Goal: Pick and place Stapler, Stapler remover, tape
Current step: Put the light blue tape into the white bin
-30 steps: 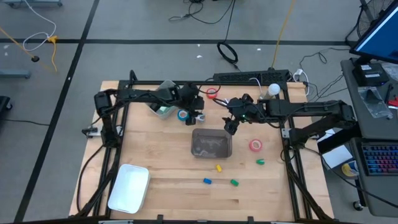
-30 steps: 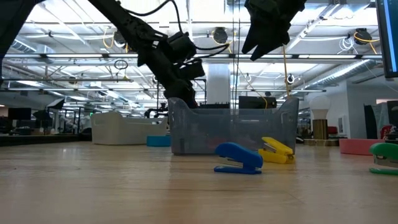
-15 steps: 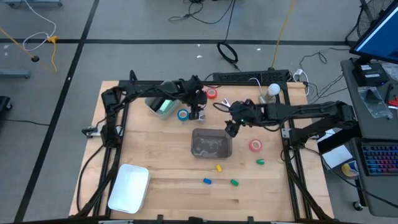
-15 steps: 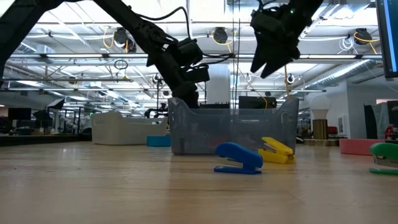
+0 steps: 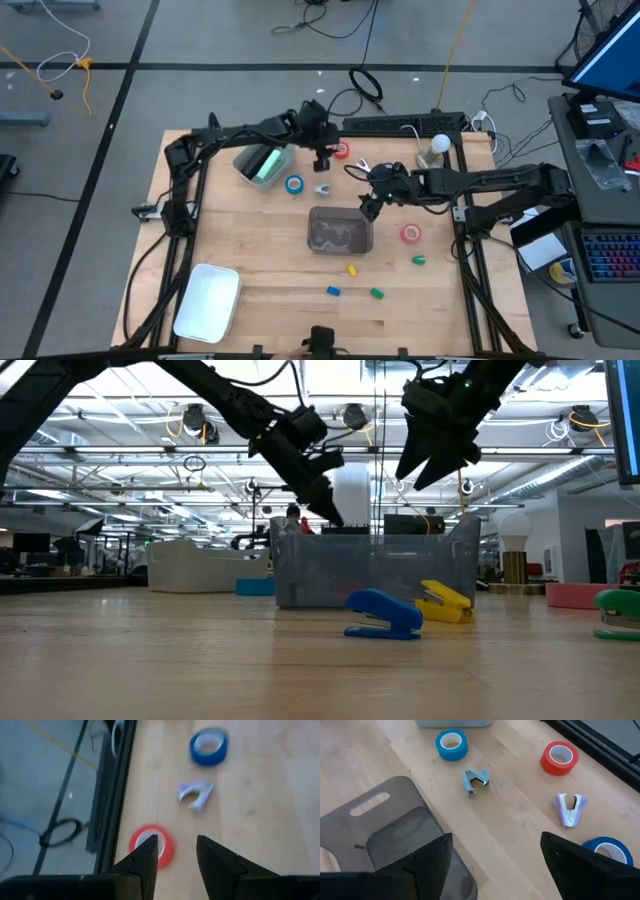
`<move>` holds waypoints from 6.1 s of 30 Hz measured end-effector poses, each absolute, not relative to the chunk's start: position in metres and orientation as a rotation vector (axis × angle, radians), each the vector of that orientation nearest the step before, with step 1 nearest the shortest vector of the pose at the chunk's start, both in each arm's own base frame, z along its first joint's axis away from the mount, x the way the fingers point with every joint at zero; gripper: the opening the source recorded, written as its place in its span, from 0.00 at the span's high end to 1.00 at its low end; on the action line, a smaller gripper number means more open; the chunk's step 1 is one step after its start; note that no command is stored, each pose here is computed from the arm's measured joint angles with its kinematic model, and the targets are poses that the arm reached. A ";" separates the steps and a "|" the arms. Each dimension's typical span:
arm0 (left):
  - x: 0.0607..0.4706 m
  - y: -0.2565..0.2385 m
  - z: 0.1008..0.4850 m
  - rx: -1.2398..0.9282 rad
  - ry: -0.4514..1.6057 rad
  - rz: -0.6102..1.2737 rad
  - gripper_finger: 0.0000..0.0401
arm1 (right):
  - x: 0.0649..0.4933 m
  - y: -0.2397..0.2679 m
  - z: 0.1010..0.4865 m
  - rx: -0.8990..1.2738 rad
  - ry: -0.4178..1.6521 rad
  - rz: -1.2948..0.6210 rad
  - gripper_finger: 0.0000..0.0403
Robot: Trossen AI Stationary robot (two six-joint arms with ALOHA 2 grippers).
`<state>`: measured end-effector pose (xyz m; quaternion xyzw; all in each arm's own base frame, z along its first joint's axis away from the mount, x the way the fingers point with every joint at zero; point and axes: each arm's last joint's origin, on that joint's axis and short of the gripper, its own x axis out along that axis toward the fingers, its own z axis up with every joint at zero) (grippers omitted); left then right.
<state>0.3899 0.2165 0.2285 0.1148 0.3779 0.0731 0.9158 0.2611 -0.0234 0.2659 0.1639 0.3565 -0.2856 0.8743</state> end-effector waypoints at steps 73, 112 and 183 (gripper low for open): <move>0.375 0.200 0.184 0.017 1.596 -0.216 0.67 | 0.255 -0.022 0.282 0.346 0.662 -0.544 0.27; 0.368 0.160 0.222 0.349 1.528 -0.178 0.91 | 0.256 -0.022 0.282 0.304 0.666 -0.527 0.27; 0.202 -0.116 0.349 -1.000 1.392 0.823 0.91 | 0.280 0.021 0.333 -0.720 0.176 -0.397 0.27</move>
